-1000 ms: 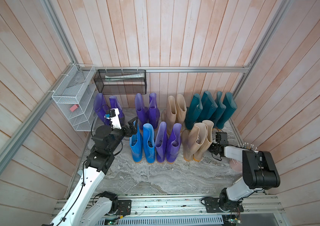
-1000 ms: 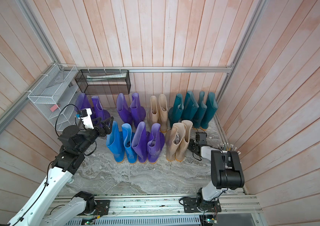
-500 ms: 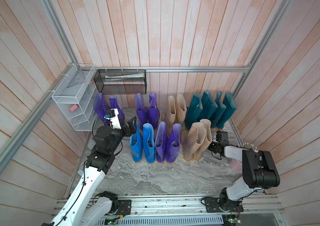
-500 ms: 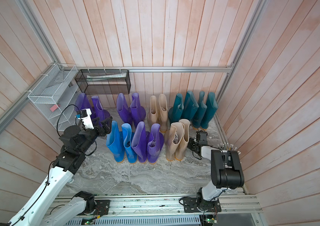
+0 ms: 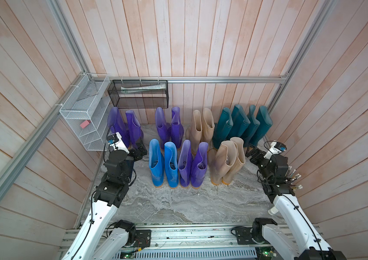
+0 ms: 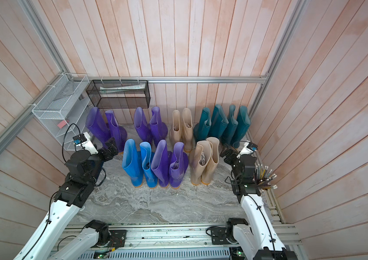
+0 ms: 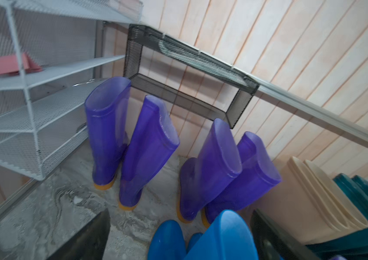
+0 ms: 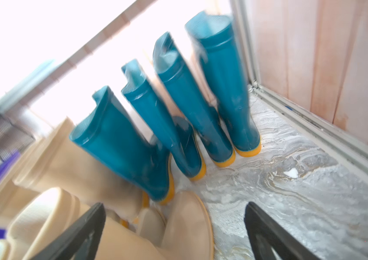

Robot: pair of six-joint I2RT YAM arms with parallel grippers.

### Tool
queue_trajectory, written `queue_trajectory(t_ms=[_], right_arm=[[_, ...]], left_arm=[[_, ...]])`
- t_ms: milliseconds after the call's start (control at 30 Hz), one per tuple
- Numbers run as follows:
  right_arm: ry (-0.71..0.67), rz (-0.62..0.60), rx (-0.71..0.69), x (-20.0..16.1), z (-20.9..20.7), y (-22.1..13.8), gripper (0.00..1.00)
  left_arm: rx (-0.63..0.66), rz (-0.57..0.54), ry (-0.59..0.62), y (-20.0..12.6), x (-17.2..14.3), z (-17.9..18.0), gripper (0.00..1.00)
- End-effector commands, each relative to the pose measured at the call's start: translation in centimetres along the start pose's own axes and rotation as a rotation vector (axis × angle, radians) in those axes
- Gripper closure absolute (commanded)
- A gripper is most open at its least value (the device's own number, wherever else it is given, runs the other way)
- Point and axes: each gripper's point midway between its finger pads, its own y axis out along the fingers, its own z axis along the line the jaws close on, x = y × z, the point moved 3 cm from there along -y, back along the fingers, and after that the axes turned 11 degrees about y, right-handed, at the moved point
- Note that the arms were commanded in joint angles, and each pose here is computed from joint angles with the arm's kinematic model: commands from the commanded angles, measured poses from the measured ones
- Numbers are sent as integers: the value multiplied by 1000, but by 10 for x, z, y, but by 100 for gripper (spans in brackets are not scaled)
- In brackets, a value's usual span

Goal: Match and arrange rain boots in pairs
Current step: Reset both arms

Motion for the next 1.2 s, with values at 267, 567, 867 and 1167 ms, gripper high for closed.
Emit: queue_trajectory(t_ms=[267,567,867,1167], right_arm=[[-199,28,49,6,13,24,2],[-373,-75,2,11,-2,38,2],[-571,-125,116,-31,-31,45,2],[-562,-144,197,-60,-59,41,2]], left_arm=[[141,-113,-28,-1,-49,37,0],[272,-255,192,15,-99,73,0],[142,-190,282,52,-142,90,0],[-119,-76,290,93,-165,63,0]])
